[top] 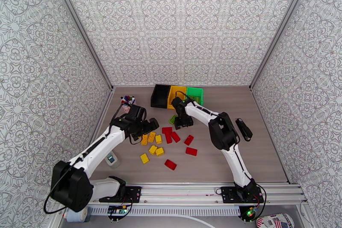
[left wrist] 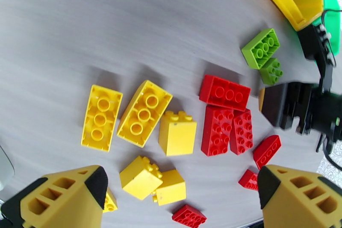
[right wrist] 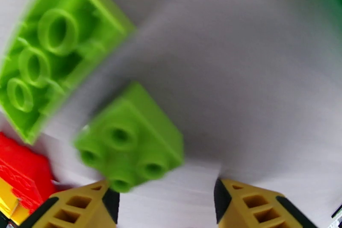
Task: Sort the legos into containers by color
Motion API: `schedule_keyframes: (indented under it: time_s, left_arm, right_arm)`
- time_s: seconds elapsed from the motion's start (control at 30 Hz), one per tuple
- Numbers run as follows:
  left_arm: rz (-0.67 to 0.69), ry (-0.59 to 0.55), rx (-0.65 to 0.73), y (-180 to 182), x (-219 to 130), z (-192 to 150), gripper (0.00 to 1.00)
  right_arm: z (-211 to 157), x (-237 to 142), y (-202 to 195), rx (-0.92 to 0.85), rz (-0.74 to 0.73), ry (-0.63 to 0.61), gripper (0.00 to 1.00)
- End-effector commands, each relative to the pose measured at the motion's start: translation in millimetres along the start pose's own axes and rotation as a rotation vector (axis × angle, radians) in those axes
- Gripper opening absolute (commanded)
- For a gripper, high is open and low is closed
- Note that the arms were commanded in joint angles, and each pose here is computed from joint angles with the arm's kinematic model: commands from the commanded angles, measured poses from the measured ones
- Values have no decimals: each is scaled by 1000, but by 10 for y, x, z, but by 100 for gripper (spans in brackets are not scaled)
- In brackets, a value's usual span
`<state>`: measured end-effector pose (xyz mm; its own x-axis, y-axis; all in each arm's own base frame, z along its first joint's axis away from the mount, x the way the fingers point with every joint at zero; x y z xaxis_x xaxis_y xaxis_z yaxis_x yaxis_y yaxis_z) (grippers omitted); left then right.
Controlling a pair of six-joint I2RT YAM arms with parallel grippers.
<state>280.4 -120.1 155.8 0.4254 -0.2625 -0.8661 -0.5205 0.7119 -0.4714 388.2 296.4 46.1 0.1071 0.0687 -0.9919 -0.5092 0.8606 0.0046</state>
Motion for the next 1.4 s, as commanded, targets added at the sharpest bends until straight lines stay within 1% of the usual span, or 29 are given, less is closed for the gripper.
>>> schedule_keyframes:
  time_s: [0.0, 0.23, 0.5, 0.57, 0.63, 0.77, 0.9, 1.0, 1.03, 1.1, 1.27, 1.37]
  left_arm:
    - [33, -17, -20, 98, -55, -2, 99]
    - [45, -12, -19, 138, -89, -30, 99]
    - [49, -5, -23, 133, -58, -38, 99]
    - [37, 4, -20, 90, -21, -43, 99]
    - [13, 23, -12, 3, 47, -52, 99]
    - [-49, 51, 38, -311, 174, -51, 99]
    - [-108, 92, 117, -742, 348, -64, 99]
    - [-163, 130, 155, -1088, 507, -54, 99]
    - [-199, 161, 165, -1237, 544, -69, 99]
    - [-239, 181, 183, -1476, 616, -38, 99]
    - [-291, 173, 235, -1992, 692, 133, 99]
    - [-278, 146, 274, -2161, 713, 235, 98]
  right_arm:
    - [107, 70, -23, -10, -37, -4, 62]
    - [243, 145, -109, 30, -43, 6, 57]
    - [280, 94, -167, 53, -30, -4, 42]
    - [269, 52, -163, 65, -21, -10, 37]
    - [260, -23, -145, 81, -3, -28, 35]
    - [232, -235, -185, 135, 35, -73, 32]
    - [167, -449, -335, 216, 84, -114, 31]
    - [110, -576, -529, 295, 121, -133, 30]
    - [95, -618, -638, 330, 130, -143, 30]
    - [77, -699, -829, 395, 142, -159, 30]
    - [183, -868, -1321, 556, 181, -217, 30]
    - [342, -921, -1497, 623, 224, -255, 30]
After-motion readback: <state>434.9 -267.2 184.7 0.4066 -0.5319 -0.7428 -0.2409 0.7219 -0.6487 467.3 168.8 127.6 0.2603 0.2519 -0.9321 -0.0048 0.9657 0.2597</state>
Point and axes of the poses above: each hand's point on the last joint's axis, 136 mm out from that joint toward the fingers, its own x axis out along the fingers, its own y axis along the line the jaws close on, z = x × y, the point moved 2 cm from there along -x, back along the fingers, and after that the axes turned 14 degrees about -x, right-handed, at the moved point
